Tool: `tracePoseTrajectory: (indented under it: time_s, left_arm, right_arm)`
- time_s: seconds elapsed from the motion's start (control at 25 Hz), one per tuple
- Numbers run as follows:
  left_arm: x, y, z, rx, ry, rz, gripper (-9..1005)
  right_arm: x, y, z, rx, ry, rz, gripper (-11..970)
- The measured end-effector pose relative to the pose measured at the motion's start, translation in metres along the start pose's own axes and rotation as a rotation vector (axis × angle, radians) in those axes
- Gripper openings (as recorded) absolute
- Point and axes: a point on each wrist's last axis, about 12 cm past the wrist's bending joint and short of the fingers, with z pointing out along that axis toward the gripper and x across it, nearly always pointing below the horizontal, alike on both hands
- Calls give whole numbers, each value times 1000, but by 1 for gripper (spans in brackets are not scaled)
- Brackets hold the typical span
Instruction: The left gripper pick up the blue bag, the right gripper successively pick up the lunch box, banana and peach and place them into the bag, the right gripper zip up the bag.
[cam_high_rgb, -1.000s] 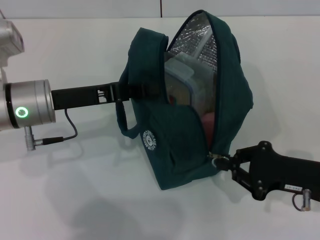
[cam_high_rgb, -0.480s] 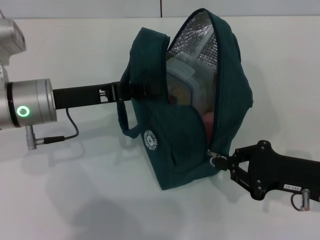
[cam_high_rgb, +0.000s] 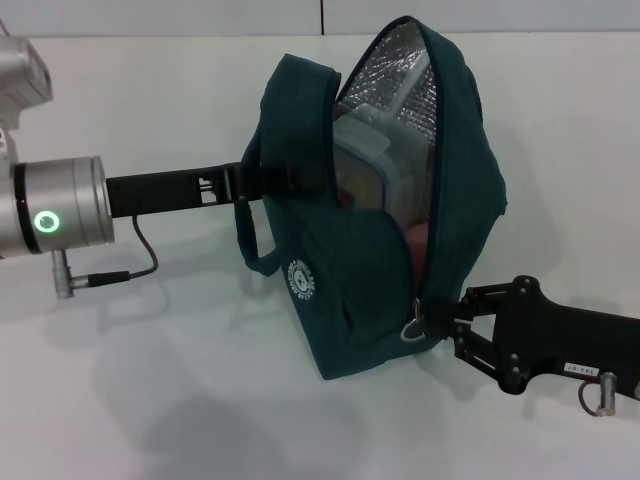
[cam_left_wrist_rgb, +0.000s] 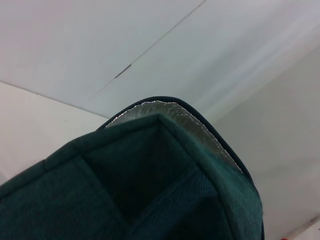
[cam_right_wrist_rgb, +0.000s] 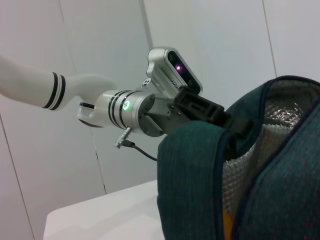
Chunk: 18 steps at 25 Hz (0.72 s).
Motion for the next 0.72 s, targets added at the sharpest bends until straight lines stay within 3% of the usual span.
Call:
tracePoseTrajectory:
  time_s: [0.08,0.72]
  left_arm:
    - [0,0,0,0,-1,0,46]
    - [-1,0,0,-1,-5,2,47]
  right_arm:
    - [0,0,0,4,3,1,142]
    - [1,-3,7,-20,42,-18,147]
